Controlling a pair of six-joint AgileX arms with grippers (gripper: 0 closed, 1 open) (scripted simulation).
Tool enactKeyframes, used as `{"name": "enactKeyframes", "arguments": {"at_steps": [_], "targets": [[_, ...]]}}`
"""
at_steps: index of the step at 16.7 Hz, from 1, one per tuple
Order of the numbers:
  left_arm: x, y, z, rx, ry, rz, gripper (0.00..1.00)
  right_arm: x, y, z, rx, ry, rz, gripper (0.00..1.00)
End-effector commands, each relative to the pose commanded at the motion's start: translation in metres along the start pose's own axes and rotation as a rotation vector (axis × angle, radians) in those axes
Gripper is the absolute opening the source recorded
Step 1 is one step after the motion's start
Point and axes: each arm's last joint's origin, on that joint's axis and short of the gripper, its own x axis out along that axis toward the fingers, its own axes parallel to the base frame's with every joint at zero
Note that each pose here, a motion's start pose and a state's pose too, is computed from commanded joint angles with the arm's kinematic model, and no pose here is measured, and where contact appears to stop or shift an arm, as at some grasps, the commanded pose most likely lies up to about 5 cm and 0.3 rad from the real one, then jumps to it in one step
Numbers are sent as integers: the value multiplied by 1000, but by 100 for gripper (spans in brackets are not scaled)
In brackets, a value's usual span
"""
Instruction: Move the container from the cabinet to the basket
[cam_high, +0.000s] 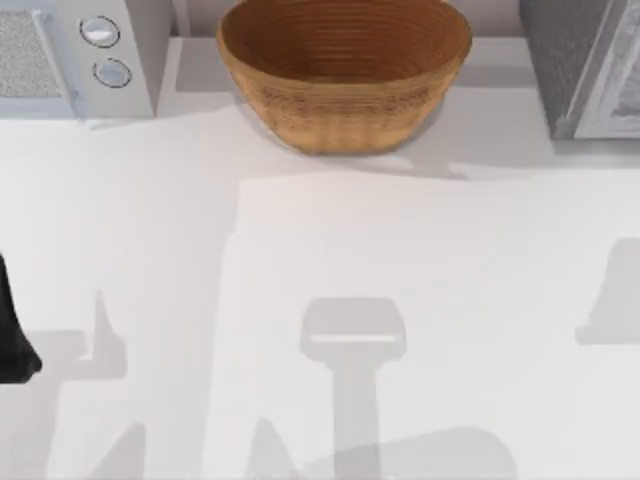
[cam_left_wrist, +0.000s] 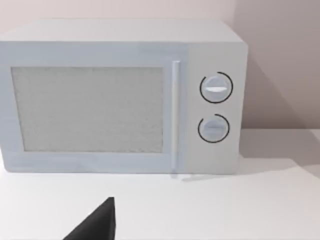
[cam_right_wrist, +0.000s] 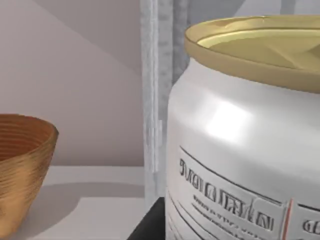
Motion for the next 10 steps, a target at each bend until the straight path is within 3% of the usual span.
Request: {"name": "enactKeyframes", "arguments": {"at_steps": [5, 10], "targets": [[0, 0, 0, 0, 0, 0, 100, 1, -2, -72, -1, 10, 2, 0], [0, 0, 0, 0, 0, 0, 100, 2, -3, -84, -2, 17, -3, 0]]}}
